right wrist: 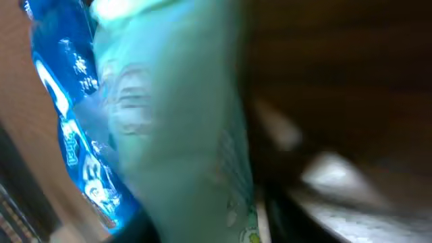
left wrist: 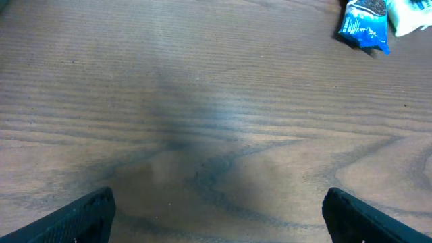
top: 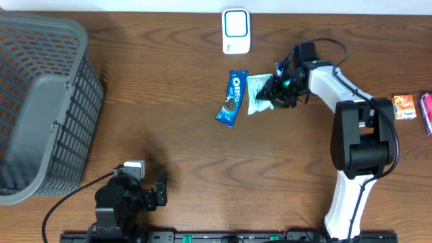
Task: Scan the item barcode
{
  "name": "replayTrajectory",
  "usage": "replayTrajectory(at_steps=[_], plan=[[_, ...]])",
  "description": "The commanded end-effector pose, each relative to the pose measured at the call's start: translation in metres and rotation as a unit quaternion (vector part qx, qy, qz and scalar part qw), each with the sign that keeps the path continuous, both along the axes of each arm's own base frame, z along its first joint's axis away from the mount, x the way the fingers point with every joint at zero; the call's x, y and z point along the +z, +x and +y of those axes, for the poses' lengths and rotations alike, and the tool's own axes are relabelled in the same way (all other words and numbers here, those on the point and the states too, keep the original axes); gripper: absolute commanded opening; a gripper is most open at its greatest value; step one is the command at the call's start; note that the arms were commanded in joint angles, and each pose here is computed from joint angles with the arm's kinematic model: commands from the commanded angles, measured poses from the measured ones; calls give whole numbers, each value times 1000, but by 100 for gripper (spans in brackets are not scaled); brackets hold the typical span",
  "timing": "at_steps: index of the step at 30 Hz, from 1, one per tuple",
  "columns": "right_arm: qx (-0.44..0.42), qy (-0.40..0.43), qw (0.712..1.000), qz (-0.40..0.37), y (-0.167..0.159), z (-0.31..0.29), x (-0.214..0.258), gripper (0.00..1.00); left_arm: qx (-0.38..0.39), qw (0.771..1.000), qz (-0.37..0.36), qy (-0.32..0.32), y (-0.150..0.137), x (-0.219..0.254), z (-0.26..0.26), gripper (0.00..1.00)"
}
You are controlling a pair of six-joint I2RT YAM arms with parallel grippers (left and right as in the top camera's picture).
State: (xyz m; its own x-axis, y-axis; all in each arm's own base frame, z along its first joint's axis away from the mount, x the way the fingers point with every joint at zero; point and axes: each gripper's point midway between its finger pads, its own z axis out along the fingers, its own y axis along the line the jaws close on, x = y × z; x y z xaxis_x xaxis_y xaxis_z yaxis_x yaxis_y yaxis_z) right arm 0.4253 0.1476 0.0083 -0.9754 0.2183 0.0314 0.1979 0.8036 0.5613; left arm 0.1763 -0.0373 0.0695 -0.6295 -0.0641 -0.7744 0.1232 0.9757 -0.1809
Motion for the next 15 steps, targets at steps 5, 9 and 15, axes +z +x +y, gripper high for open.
replayTrajectory(at_steps=[5,9,15], plan=[[-16,-39,999,-3,2,-18,25,1,-12,1000,7,3,-3,-4,-3,98],[-41,-145,988,-21,4,-50,68,2,-12,1000,7,3,-3,-4,-3,98],[-124,-405,905,-36,-15,-109,100,2,-12,1000,7,3,-3,-4,-3,98]])
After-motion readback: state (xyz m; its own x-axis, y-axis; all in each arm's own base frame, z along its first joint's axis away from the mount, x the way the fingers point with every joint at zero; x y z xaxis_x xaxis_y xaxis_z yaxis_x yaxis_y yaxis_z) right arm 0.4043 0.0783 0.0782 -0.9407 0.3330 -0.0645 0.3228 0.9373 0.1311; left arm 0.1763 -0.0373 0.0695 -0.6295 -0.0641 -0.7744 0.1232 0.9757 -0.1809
